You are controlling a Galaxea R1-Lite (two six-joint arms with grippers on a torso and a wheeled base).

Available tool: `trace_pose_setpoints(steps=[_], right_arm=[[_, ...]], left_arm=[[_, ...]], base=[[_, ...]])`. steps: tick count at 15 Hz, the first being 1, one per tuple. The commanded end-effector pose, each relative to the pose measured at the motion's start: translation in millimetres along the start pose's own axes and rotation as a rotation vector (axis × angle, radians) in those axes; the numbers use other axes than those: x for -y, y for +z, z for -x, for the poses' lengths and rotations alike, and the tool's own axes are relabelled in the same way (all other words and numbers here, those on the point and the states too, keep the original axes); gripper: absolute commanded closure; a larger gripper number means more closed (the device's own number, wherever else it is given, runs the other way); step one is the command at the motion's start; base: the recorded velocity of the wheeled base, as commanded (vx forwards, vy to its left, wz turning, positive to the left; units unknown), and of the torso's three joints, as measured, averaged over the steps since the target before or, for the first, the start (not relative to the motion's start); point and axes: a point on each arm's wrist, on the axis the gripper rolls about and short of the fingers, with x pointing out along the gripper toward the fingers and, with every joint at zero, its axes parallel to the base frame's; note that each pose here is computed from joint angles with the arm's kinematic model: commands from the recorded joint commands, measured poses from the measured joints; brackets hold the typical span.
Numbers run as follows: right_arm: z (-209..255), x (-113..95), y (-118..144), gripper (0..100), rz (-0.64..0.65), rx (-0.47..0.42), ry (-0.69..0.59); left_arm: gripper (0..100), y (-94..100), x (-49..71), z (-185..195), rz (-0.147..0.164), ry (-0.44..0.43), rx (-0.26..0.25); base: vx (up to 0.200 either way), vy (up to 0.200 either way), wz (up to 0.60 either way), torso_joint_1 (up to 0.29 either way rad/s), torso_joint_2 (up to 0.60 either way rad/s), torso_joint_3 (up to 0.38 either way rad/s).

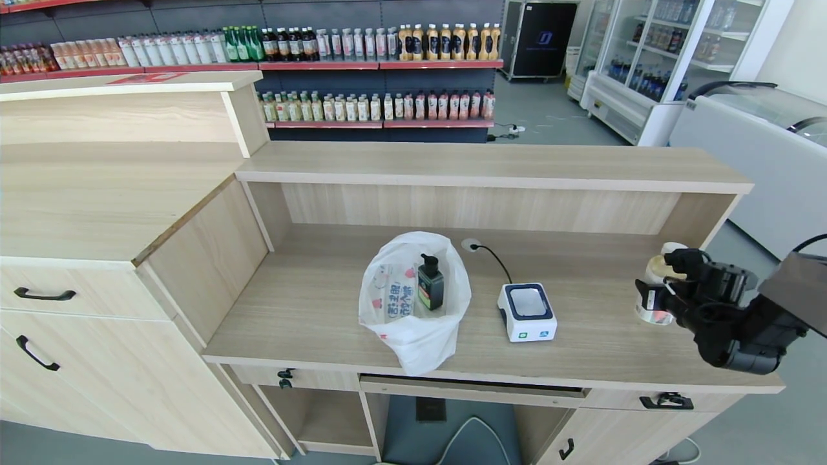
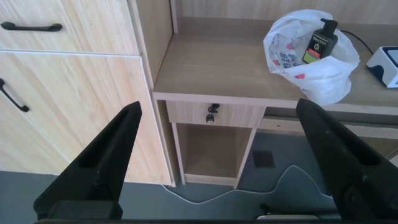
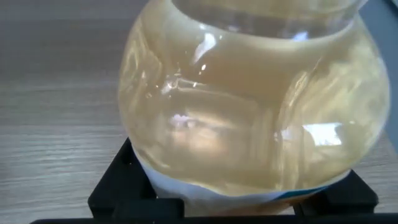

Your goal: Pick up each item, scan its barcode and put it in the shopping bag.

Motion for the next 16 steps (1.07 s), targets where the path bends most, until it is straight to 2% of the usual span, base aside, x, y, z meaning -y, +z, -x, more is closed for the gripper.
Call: trace_pose_setpoints(steps=[1,2,3,4,7,9,12,16], right_arm=[[84,-10,156,100,-0.199,0.016,0.205],[121,-13,191,100,-0.212,-0.022,0.337],[147,-15,212,100,-0.212,-0.025,0.448],[178,-23,236,100,-0.198,0.013,0.641],[217,-48,254,100,-0.152,0.074,0.989],[250,-80,270,100,-0.121,0.094,1.166],[298,-110,269,100,-0.109,0.064,1.347],[340,-107,242,100,-0.099,0.026,1.441]], left_arm=[[0,0.0,0.0,0,0.000,0.000,0.001],[0,0.0,0.0,0,0.000,0.000,0.001],[0,0.0,0.0,0,0.000,0.000,0.001],[0,0.0,0.0,0,0.000,0.000,0.001],[0,0.0,0.0,0,0.000,0.000,0.001],[0,0.0,0.0,0,0.000,0.000,0.001],[0,0.0,0.0,0,0.000,0.000,0.001],[0,0.0,0.0,0,0.000,0.000,0.001]], base=[[0.000,0.000,0.00,0.000,0.00,0.000],[0.000,0.000,0.00,0.000,0.00,0.000],[0.000,0.000,0.00,0.000,0.00,0.000],[0.000,0.000,0.00,0.000,0.00,0.000],[0.000,0.000,0.00,0.000,0.00,0.000],[0.000,0.000,0.00,0.000,0.00,0.000],[0.000,0.000,0.00,0.000,0.00,0.000],[0.000,0.000,0.00,0.000,0.00,0.000]])
